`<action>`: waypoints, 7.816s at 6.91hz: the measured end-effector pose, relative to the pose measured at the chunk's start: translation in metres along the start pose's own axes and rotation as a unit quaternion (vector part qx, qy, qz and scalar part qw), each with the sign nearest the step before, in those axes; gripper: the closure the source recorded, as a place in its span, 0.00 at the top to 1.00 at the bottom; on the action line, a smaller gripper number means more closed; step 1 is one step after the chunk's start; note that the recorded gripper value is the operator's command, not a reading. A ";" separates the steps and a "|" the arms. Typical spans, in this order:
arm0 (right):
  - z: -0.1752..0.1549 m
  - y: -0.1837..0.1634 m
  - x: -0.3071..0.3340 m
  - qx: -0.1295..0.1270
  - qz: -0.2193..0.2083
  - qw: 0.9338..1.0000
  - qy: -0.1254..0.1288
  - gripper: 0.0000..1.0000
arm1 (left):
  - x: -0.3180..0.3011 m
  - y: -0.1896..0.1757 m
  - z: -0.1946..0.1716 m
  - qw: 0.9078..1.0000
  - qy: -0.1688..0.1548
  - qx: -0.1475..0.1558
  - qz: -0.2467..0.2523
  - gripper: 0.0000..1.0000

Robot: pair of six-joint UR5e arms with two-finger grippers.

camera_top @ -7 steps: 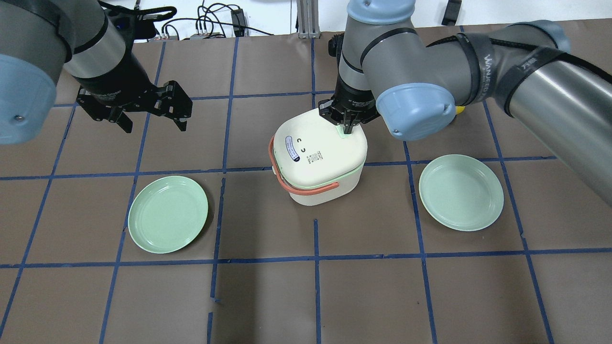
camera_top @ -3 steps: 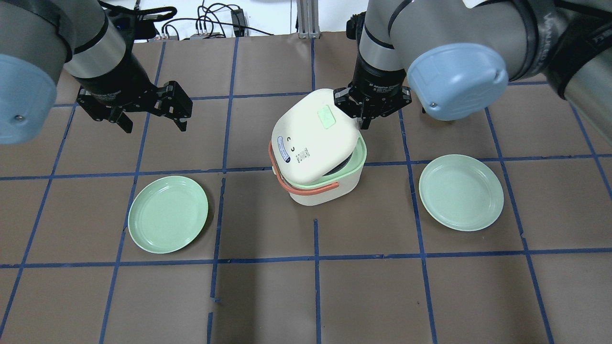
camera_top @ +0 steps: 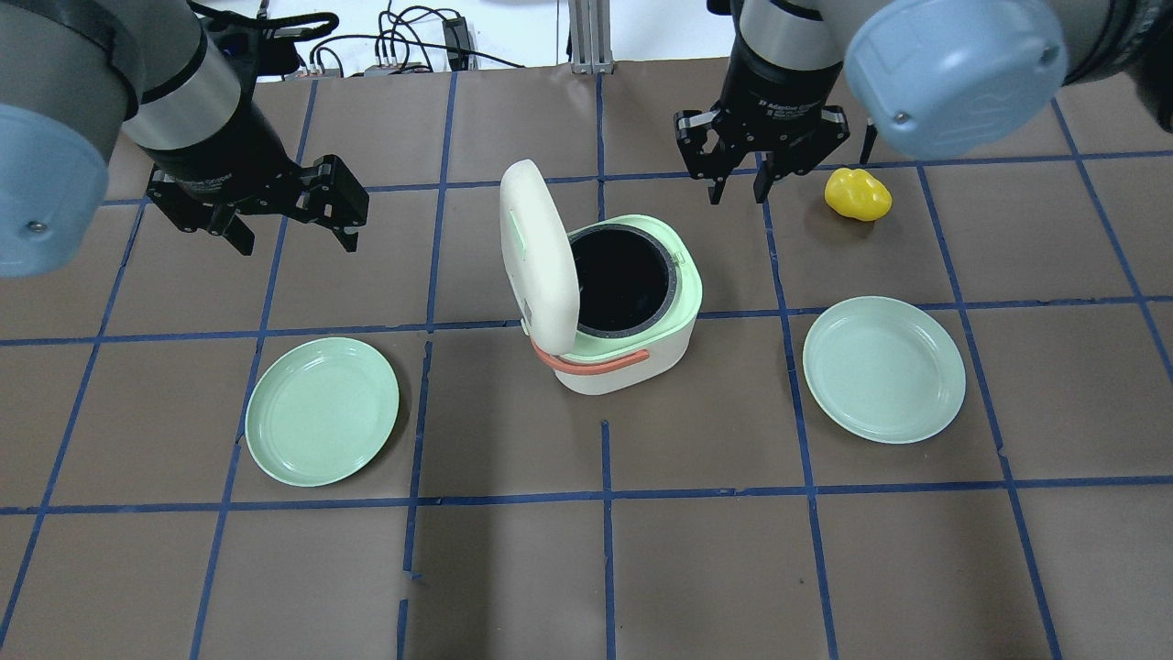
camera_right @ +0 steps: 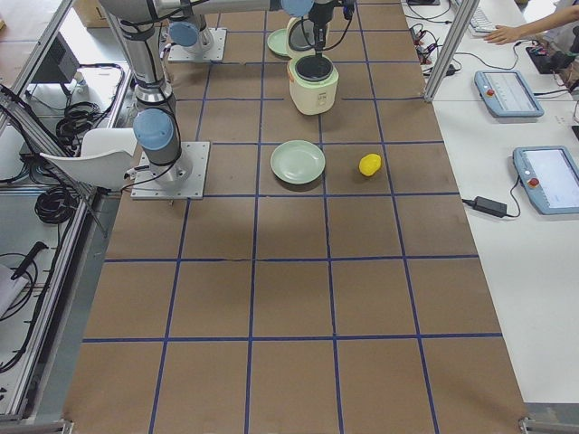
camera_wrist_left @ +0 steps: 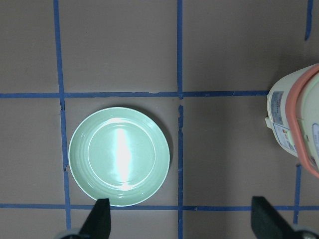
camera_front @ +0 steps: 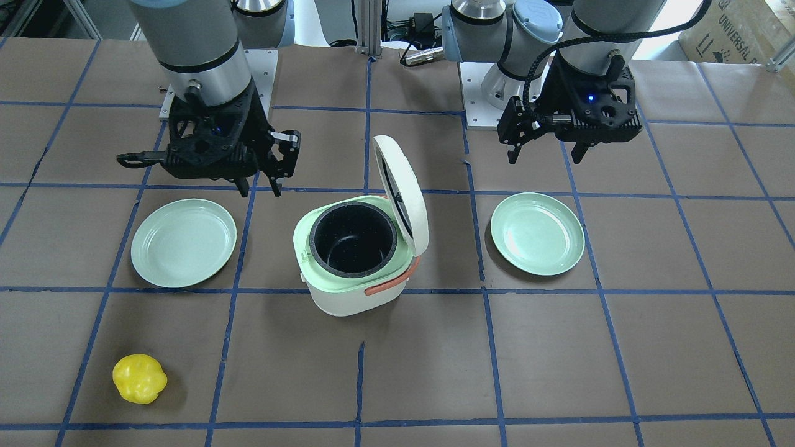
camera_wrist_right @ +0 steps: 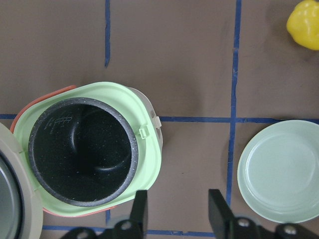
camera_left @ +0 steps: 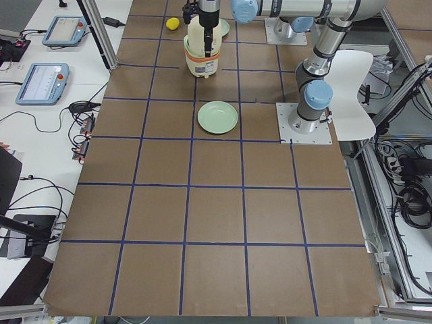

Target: Press rice cooker button

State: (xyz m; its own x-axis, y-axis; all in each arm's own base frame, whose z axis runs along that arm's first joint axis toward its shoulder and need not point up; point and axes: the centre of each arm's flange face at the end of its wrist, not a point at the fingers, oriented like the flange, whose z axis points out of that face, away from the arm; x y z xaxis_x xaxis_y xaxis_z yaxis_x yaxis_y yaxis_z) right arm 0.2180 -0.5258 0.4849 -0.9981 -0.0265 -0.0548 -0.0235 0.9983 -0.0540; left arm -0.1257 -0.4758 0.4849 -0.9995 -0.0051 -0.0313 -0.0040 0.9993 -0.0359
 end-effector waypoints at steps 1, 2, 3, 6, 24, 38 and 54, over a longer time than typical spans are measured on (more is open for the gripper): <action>-0.010 -0.007 0.019 0.009 0.003 1.000 0.001 1.00 | 0.000 0.000 0.000 1.000 0.000 0.000 0.000 1.00; -0.021 -0.011 0.042 0.018 0.011 1.000 0.002 1.00 | 0.000 0.000 0.000 1.000 0.000 0.000 0.000 1.00; -0.029 -0.012 0.066 0.020 0.019 1.000 0.003 1.00 | 0.000 0.000 0.000 1.000 0.000 0.000 0.000 1.00; -0.038 -0.011 0.102 0.013 0.016 1.000 0.007 1.00 | 0.000 0.000 0.000 1.000 0.000 0.000 0.000 1.00; -0.039 0.006 0.146 -0.036 0.044 0.998 0.003 1.00 | 0.000 0.000 0.000 1.000 0.000 0.000 0.000 1.00; -0.038 0.011 0.083 -0.019 -0.015 0.999 0.045 1.00 | 0.000 0.000 0.000 1.000 0.000 0.000 0.000 1.00; -0.028 0.026 0.001 -0.010 -0.076 0.997 -0.018 1.00 | 0.000 0.000 0.000 1.000 0.000 0.000 0.000 1.00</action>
State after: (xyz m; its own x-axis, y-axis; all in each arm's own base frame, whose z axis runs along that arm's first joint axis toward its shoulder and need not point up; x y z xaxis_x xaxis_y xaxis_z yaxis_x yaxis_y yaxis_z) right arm 0.2151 -0.4986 0.5111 -0.9803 -0.1789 -0.0833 -0.1757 0.9835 -0.0439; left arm -0.1257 -0.4758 0.4848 -0.9995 -0.0051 -0.0313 -0.0040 0.9994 -0.0357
